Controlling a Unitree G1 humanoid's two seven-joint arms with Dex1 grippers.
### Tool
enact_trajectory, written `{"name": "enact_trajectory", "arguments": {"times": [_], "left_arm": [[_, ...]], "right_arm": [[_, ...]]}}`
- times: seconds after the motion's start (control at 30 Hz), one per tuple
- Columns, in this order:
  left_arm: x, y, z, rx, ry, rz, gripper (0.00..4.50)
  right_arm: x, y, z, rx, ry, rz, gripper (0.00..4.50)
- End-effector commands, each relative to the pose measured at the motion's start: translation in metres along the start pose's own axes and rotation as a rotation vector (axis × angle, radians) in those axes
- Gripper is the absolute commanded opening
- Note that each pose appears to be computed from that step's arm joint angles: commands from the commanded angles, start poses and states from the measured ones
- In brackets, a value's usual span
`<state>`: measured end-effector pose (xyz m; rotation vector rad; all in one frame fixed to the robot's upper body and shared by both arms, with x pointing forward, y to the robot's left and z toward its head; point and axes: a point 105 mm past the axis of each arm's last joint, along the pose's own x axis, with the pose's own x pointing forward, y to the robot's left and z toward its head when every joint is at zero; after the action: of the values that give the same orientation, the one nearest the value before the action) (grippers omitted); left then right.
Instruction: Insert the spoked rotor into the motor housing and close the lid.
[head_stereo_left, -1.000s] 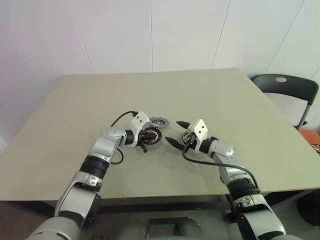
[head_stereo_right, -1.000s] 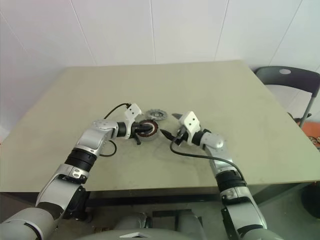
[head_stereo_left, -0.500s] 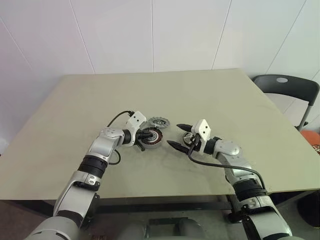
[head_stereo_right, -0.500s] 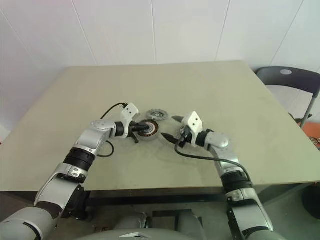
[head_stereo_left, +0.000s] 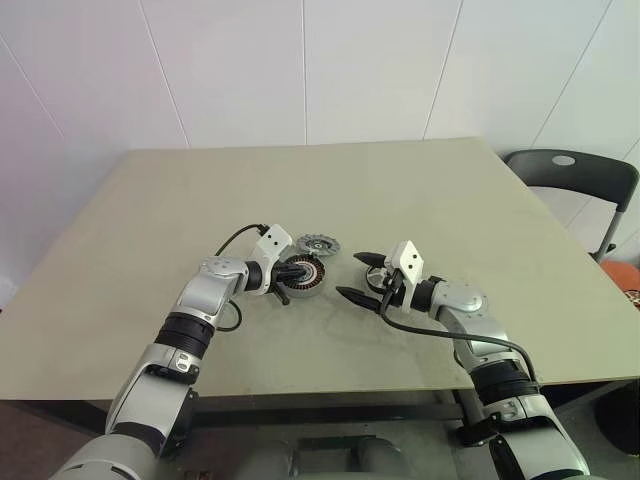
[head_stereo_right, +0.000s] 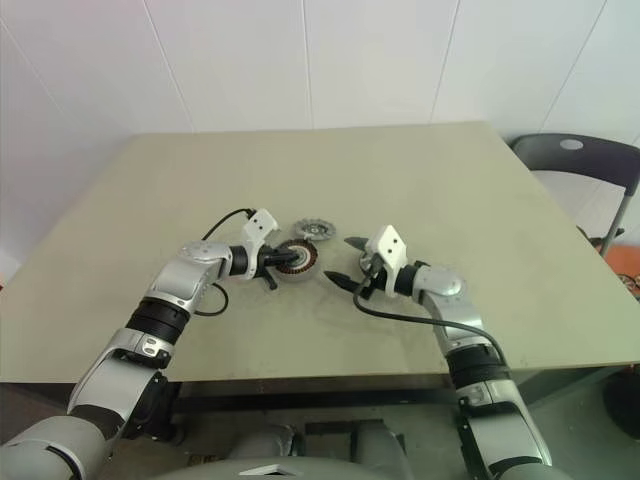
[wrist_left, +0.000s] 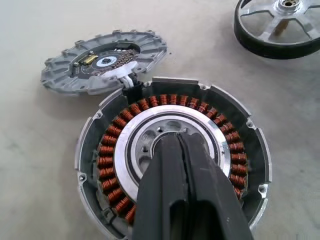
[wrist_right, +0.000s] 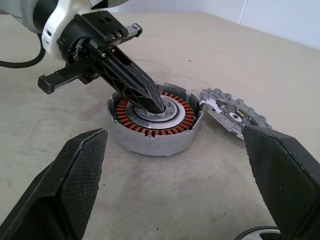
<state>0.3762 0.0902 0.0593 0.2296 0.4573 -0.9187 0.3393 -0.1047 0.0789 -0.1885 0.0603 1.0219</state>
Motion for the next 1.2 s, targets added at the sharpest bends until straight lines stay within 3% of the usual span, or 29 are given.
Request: {"name": "enact_trajectory", "arguments": {"times": [0.03, 0.37, 0.47, 0.57, 0.67, 0.83, 0.97, 1.2], "left_arm": [[-0.002, 0.004, -0.015, 0.004, 0.08, 0.028, 0.04], [-0.006, 0.015, -0.01, 0.039, 0.06, 0.097, 0.04], [-0.007, 0.025, 0.032, 0.007, -0.159, 0.163, 0.04], [-0.017, 0.018, 0.076, -0.051, -0.389, 0.099, 0.04], [-0.025, 0.005, 0.093, -0.06, -0.488, 0.004, 0.04], [-0.028, -0.012, 0.078, -0.017, -0.448, -0.071, 0.04], [-0.032, -0.03, 0.054, 0.039, -0.41, -0.12, 0.04], [-0.045, -0.025, 0.032, 0.076, -0.488, -0.003, 0.04]], "right_arm": [[-0.001, -0.005, 0.015, -0.047, -0.039, -0.015, 4.5], [0.0, -0.006, 0.015, -0.054, -0.038, -0.019, 4.5], [0.0, -0.006, 0.016, -0.052, -0.043, -0.021, 4.5], [0.0, -0.006, 0.018, -0.018, -0.068, -0.014, 4.5], [-0.001, -0.004, 0.026, 0.035, -0.115, 0.007, 4.5], [-0.007, -0.008, 0.035, 0.114, -0.164, 0.002, 4.5], [-0.02, -0.015, 0.002, 0.214, -0.004, -0.083, 4.5], [-0.063, -0.029, 0.013, 0.617, -0.1, -0.185, 4.5]]}}
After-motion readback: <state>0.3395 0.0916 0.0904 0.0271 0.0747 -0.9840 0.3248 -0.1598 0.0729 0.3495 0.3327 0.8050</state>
